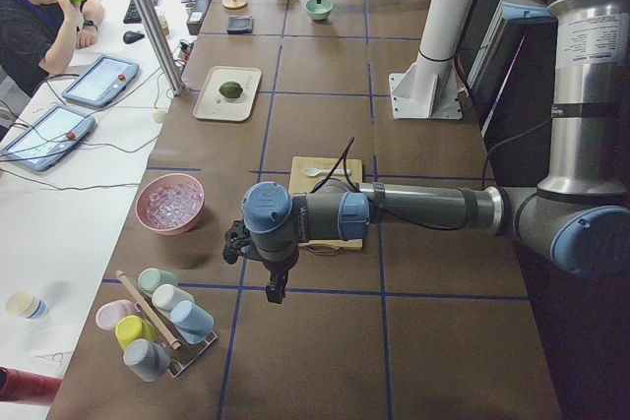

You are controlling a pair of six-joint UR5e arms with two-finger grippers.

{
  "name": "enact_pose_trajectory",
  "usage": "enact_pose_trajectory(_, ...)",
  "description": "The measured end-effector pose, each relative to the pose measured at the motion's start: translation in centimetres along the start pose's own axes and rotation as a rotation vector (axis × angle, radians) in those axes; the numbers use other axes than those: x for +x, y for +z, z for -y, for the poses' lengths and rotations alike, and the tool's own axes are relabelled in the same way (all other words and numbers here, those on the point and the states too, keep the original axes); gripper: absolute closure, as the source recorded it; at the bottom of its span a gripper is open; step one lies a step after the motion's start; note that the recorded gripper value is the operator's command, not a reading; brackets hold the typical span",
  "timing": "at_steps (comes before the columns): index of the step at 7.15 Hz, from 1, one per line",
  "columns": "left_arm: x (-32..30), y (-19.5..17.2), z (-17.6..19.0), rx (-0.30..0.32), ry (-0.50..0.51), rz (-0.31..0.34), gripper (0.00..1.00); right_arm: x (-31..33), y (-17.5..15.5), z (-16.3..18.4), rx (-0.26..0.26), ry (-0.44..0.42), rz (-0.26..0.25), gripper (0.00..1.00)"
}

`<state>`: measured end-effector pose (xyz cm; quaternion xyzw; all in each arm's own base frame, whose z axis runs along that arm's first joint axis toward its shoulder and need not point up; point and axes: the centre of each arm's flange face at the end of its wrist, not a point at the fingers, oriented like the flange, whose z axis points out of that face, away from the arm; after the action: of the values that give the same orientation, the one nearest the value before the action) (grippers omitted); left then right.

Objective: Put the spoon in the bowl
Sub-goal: 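Grip the bowl rim with the right gripper and drag it toward the table center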

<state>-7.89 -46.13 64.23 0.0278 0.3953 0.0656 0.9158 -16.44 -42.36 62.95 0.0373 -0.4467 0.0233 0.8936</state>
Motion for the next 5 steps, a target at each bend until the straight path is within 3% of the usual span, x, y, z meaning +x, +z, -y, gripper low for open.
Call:
enact_pose_trajectory(2, 0.0, 0.0, 0.0, 0.000, -0.001, 0.000, 0.00, -3.8, -2.8, -0.2, 0.024, -0.011, 0.089, 1.00)
enact_pose_trajectory(4, -0.1, 0.0, -0.1, 0.000, -0.002, 0.000, 0.00, -10.7, -5.9, 0.8, 0.041, 0.051, 0.196, 1.00)
enact_pose_trajectory(5, -0.1, 0.0, -0.1, -0.001, -0.003, 0.000, 0.00, -15.7, -6.3, 1.5, 0.023, 0.092, 0.235, 1.00)
